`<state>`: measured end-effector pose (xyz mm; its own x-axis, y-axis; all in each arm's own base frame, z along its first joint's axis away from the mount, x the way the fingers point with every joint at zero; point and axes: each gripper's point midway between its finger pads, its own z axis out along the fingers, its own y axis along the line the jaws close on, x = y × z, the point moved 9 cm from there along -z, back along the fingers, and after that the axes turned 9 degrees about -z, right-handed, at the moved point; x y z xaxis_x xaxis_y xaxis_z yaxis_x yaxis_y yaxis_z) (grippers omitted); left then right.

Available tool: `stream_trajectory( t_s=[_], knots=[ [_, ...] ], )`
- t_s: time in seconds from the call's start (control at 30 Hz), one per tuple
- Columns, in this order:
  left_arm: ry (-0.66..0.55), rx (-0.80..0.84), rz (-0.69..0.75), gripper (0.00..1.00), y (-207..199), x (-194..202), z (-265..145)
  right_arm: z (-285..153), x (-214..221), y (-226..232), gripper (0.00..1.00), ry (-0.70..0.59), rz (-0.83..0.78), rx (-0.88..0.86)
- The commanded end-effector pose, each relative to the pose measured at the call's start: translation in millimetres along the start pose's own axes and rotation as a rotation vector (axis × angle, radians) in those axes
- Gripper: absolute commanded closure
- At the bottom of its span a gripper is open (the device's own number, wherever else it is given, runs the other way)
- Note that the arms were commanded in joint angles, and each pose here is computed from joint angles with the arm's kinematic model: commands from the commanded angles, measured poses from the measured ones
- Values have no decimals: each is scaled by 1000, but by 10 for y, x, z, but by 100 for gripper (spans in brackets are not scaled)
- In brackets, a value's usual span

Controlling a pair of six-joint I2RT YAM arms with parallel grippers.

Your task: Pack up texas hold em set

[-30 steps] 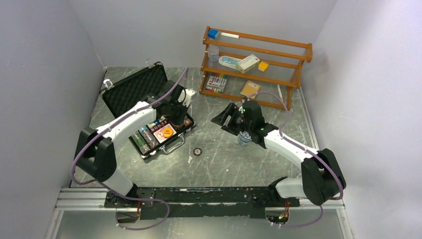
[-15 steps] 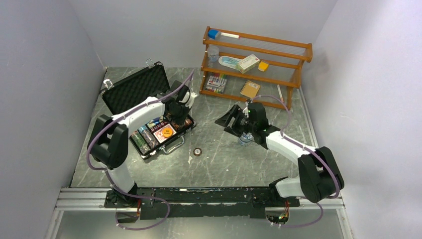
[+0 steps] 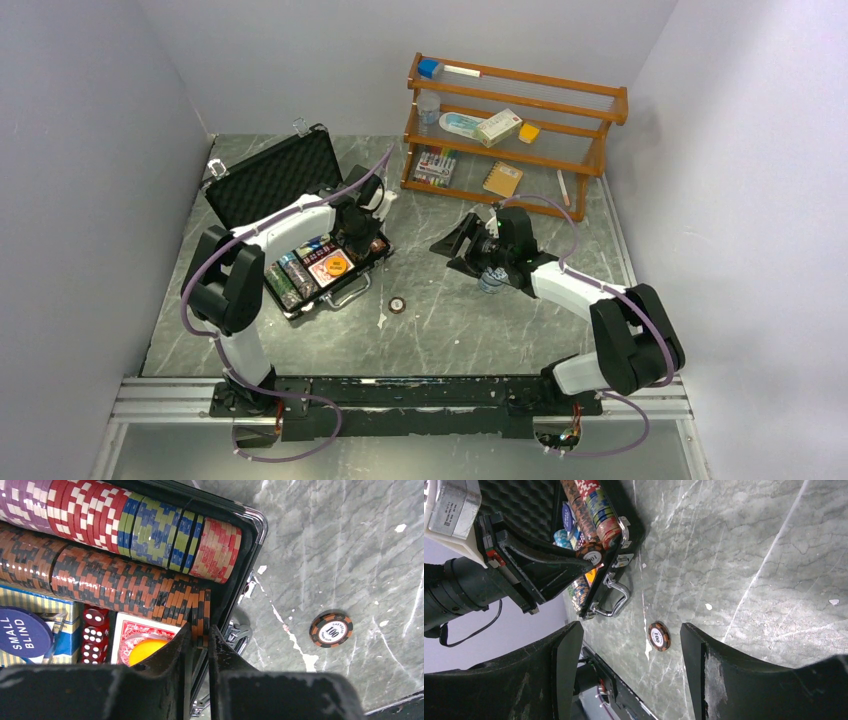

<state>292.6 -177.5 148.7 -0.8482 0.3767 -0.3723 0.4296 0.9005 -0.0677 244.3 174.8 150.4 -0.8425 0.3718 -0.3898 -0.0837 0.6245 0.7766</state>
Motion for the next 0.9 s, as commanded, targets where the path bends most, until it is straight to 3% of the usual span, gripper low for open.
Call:
stream_trajectory(
  t_s=[0.0,0.1,0.43,0.67,0.87],
  knots=[
    [-3,-54,-8,79,64,-25,-18,-13,-35,10,25,-15,-8,-16],
    [-14,-62,-12,72,69,-33,-40,-12,-43,-25,25,-10,-8,36],
    [-55,-64,-35,67,56,-93,-157,-21,-95,4,25,3,-73,59],
    [-261,20,-90,66,-34,-258,-499,21,-145,126,22,46,-297,158],
    [-587,38,-191,62,-62,-307,-1088,134,113,366,20,95,-550,380]
  ],
)
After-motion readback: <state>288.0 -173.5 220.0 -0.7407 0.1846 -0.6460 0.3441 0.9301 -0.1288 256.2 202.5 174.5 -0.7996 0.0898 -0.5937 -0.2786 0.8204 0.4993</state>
